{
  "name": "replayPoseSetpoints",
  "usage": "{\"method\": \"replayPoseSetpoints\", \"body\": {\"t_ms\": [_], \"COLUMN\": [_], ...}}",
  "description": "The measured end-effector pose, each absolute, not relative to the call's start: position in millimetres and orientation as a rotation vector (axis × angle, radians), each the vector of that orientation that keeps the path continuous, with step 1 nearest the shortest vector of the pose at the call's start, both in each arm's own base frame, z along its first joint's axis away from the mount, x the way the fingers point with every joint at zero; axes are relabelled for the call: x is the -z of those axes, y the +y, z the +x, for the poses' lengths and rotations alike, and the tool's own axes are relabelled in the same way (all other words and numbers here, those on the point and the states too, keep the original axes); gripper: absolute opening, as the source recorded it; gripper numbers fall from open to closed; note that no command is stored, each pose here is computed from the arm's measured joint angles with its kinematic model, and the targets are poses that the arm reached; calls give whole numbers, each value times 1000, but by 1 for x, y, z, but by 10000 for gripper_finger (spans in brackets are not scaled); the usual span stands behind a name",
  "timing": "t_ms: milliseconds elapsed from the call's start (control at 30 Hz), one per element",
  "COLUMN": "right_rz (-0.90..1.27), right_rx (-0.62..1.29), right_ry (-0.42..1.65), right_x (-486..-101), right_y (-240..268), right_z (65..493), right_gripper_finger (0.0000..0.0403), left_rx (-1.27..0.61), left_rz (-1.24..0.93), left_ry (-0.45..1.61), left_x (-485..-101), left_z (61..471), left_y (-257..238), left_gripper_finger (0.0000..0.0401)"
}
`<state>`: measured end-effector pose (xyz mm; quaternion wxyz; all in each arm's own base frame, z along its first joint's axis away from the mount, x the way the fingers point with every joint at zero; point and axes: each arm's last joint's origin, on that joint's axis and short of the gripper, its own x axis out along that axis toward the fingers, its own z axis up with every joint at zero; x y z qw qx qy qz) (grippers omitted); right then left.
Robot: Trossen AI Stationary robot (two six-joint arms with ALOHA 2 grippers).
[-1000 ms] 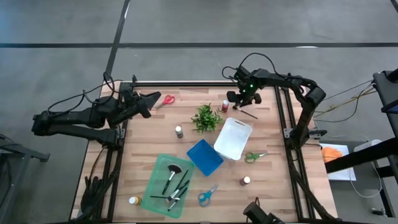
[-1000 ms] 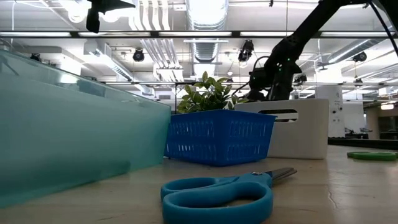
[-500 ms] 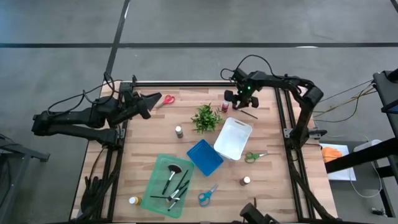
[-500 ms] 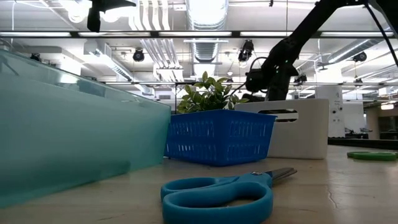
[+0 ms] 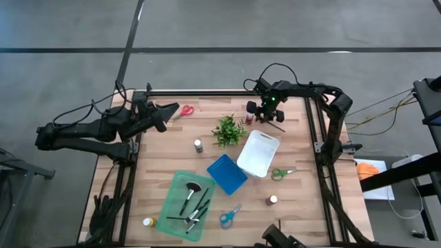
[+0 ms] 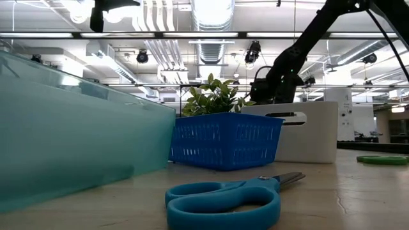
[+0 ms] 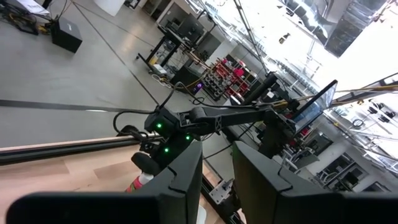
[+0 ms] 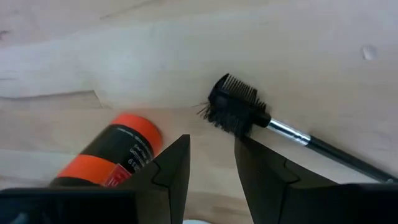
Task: Pick & Place Paint Supplies
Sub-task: Put the black eye groomer brush into the green bin
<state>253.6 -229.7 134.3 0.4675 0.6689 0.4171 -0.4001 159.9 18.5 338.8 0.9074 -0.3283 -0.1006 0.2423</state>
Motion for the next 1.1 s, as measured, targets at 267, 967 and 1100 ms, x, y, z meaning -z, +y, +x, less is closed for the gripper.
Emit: {"method": "replayPoseSetpoints", "body": {"t_ms": [267, 967, 1100], "right_rz": [1654, 1590, 1547], "right_rx": [979, 1045, 1047], "right_ry": [1015, 983, 993], "right_x": [-131, -133, -135], "right_y": [-231, -229, -226], "right_z": [255, 240, 236], "right_gripper_finger": [128, 18, 10], "left_rx": [-496, -493, -493], "left_rz": [-678, -696, -696], "left_ry": [-207, -211, -211], "left_x": [-339, -339, -339], "left_z": [160, 160, 160], "left_y": [18, 18, 18], "left_gripper_finger": [99, 99, 99]}}
